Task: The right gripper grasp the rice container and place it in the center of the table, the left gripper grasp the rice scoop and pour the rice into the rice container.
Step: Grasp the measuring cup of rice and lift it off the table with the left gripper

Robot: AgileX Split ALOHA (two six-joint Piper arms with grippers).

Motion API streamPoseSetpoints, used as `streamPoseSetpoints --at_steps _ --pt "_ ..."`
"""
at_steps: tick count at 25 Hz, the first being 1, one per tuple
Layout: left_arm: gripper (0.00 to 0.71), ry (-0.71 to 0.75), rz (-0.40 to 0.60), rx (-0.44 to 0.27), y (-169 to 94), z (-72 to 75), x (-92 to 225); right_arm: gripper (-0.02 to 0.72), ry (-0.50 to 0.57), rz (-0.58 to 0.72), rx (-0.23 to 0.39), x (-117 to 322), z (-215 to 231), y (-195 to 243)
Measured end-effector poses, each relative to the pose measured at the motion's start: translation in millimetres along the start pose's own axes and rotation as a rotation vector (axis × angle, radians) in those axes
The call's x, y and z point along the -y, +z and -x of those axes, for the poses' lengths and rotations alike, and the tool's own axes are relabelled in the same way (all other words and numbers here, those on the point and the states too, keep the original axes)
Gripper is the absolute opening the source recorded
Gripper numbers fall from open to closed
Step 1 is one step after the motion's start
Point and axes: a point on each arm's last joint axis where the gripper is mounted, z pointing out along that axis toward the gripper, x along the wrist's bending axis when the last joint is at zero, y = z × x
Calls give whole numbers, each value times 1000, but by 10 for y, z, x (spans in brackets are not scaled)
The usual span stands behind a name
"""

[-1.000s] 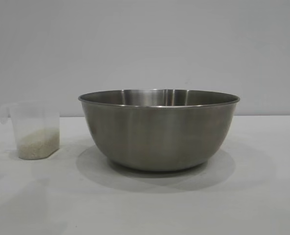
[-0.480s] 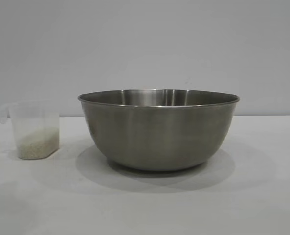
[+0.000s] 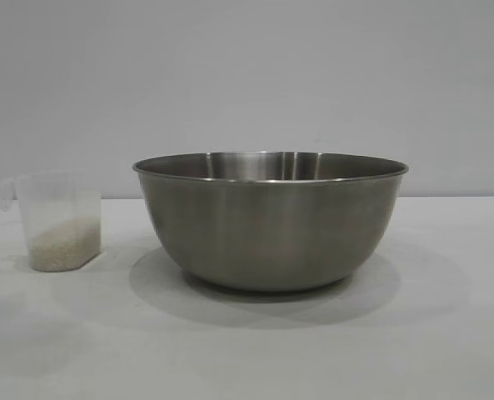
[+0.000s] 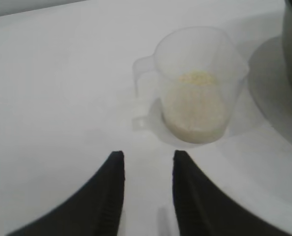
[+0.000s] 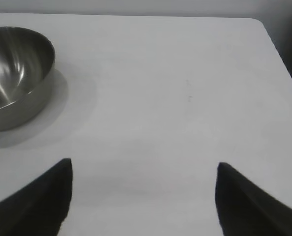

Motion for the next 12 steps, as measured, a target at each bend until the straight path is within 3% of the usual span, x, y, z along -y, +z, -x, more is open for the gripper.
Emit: streamPoseSetpoints --at_steps 12 --pt "225 -11 -2 -47 258 22 4 537 0 0 0 0 0 0"
